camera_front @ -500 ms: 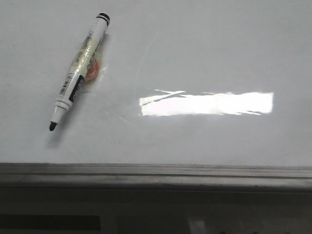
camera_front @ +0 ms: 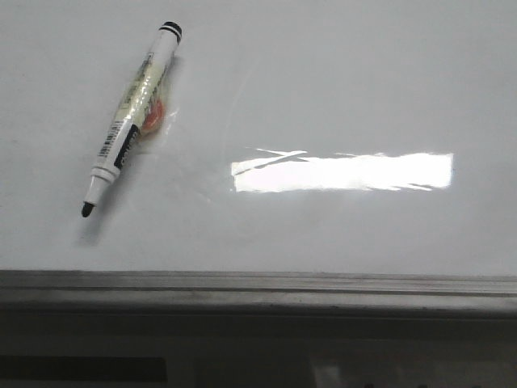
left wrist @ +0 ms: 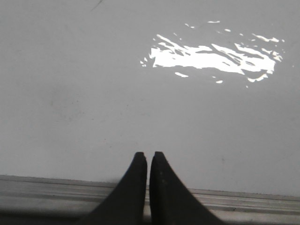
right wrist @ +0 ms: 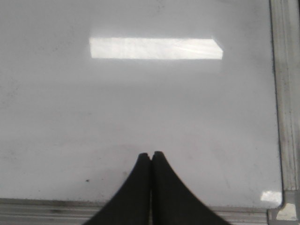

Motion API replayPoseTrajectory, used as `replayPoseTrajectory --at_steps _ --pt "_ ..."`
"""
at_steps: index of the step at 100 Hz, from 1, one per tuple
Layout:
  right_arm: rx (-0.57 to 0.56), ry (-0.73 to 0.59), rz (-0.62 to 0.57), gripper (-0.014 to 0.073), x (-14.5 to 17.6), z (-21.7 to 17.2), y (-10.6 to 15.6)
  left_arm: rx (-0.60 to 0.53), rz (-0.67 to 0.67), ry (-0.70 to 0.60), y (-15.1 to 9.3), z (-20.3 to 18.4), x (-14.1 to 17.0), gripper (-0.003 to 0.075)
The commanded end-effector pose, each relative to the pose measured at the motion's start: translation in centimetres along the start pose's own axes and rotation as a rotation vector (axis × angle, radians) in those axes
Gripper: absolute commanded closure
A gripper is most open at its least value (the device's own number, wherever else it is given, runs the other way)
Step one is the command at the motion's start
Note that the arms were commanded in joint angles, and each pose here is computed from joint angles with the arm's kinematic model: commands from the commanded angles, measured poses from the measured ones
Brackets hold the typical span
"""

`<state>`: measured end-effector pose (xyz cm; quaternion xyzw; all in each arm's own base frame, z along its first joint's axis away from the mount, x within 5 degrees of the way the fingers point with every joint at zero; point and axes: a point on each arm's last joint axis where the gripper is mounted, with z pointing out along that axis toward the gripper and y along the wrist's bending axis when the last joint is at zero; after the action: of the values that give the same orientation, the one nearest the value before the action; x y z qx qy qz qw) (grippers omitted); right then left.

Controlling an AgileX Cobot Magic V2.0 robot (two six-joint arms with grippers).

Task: Write number 6 on whiteboard

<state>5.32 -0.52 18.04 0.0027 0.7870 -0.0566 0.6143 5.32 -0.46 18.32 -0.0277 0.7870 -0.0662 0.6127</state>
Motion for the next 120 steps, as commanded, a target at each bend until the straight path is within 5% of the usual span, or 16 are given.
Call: replayPoseTrajectory --at_steps 1,78,120 --pt "0.012 -0.022 -0.01 0.0659 0.3 0.0 0.0 0.009 -0.017 -0.056 0.0 0.0 0.2 0.0741" --pt "0.014 -0.027 -0.016 0.0659 0.2 0.0 -0.1 0.014 -0.017 -0.119 0.0 0.0 -0.4 0.0741" --pt "0.034 -0.286 -0.024 0.0659 -2.1 -0.3 -0.2 0.031 -0.017 -0.324 -0.1 -0.4 -2.2 0.0741"
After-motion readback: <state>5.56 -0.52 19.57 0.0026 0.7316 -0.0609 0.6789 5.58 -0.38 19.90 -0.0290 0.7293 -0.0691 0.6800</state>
